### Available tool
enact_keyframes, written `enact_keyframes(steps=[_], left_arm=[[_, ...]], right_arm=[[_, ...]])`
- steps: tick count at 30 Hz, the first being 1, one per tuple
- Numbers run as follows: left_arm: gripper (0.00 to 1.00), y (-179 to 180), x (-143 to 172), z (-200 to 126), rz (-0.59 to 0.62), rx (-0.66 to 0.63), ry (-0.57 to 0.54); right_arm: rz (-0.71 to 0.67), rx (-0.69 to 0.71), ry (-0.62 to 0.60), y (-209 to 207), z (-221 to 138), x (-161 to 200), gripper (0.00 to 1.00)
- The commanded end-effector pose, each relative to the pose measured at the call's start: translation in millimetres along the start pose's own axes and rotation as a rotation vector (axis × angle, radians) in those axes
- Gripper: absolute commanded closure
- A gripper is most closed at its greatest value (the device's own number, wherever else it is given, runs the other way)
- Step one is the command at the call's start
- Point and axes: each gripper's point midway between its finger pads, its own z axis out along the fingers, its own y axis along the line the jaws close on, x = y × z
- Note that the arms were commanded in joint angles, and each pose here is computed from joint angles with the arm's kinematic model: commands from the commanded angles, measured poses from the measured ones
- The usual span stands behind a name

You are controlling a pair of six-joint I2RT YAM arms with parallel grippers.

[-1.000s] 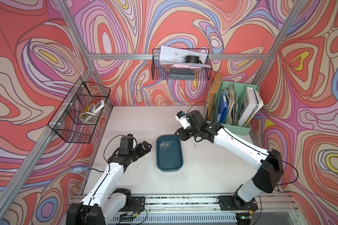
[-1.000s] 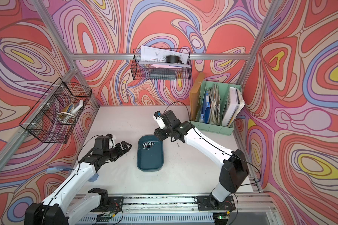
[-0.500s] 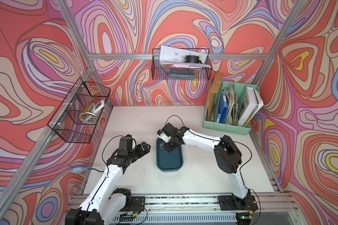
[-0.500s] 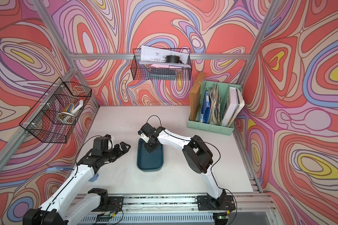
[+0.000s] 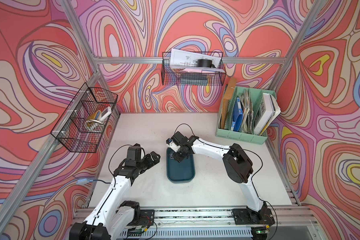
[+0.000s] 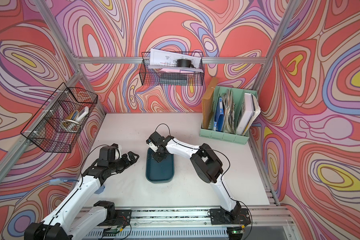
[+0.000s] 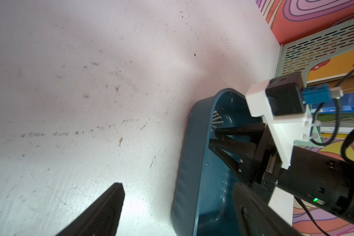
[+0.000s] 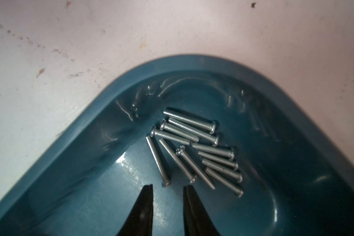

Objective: Take out the screws from the storage box
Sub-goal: Pick up the screw from the storage box.

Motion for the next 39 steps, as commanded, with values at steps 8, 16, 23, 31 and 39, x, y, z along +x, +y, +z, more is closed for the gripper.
enact_keyframes(steps=[8,16,23,31,39], left_arm=[[0.11,3,4,-3,0.008,-0.011,0.006],[0.11,4,6,-1,0.006,-0.013,0.013],[0.11,4,5,-2,0.006,-0.015,0.009],[0.11,4,5,-3,0.004,-0.016,0.006],[0.11,4,5,-4,0.005,-0.013,0.004]], right_arm=[[0.020,-0.006,-0.005,0,16,-4,0.73],[0.047,-0.013,0.015,0,23,3,0.77],[0.052,0.001,0.041,0,26,17,0.77],[0.037,0.037,0.071,-1,31,27,0.80],[0.029,0.036,0.055,0,23,21,0.90]])
